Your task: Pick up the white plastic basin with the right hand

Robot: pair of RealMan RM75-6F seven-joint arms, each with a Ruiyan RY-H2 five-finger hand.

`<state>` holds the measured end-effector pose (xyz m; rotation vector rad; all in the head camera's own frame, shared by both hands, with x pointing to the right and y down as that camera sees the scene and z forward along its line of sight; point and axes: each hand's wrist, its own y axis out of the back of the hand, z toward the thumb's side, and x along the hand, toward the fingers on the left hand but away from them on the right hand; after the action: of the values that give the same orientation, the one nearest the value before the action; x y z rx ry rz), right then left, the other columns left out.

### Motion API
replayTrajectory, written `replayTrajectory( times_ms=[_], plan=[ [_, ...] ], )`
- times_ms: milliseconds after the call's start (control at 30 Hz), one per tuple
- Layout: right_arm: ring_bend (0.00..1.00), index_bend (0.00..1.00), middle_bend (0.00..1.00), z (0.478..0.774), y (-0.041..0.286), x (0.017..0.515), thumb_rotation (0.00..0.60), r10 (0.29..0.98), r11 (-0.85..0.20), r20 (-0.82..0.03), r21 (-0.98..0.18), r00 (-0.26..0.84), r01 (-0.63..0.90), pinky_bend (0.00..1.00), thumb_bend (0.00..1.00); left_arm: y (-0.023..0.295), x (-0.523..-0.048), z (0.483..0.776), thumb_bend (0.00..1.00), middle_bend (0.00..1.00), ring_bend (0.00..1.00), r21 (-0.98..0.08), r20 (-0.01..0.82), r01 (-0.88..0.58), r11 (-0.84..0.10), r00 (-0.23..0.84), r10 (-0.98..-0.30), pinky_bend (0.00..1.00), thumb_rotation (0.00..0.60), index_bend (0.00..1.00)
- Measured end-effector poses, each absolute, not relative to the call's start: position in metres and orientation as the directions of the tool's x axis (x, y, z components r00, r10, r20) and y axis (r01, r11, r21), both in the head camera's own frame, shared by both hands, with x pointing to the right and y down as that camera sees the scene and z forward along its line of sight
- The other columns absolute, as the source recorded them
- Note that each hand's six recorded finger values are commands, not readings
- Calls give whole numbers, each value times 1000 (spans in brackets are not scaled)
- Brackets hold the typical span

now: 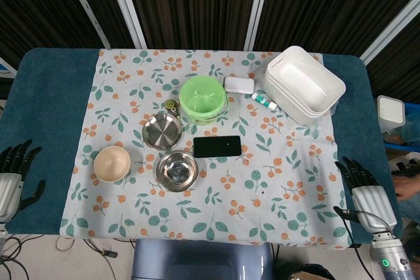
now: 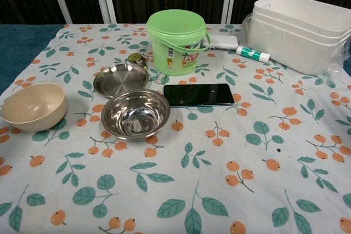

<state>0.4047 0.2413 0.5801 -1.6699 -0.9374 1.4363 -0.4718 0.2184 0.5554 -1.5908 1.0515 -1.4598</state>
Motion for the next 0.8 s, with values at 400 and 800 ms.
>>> replayTrajectory(
  times_ms=[400,800],
  plan=[
    [24,11,2,597,168,377,600,867,-487,-476,-872,147,48,174,191,217,-473,556,389,0,0,-907,408,-103,-407,17,-913,0,600,118],
    [45,16,90,613,91,335,600,859,-496,-494,-868,134,-20,174,191,216,-474,557,390,0,0,-904,417,-103,-416,9,-909,0,600,118]
  ],
)
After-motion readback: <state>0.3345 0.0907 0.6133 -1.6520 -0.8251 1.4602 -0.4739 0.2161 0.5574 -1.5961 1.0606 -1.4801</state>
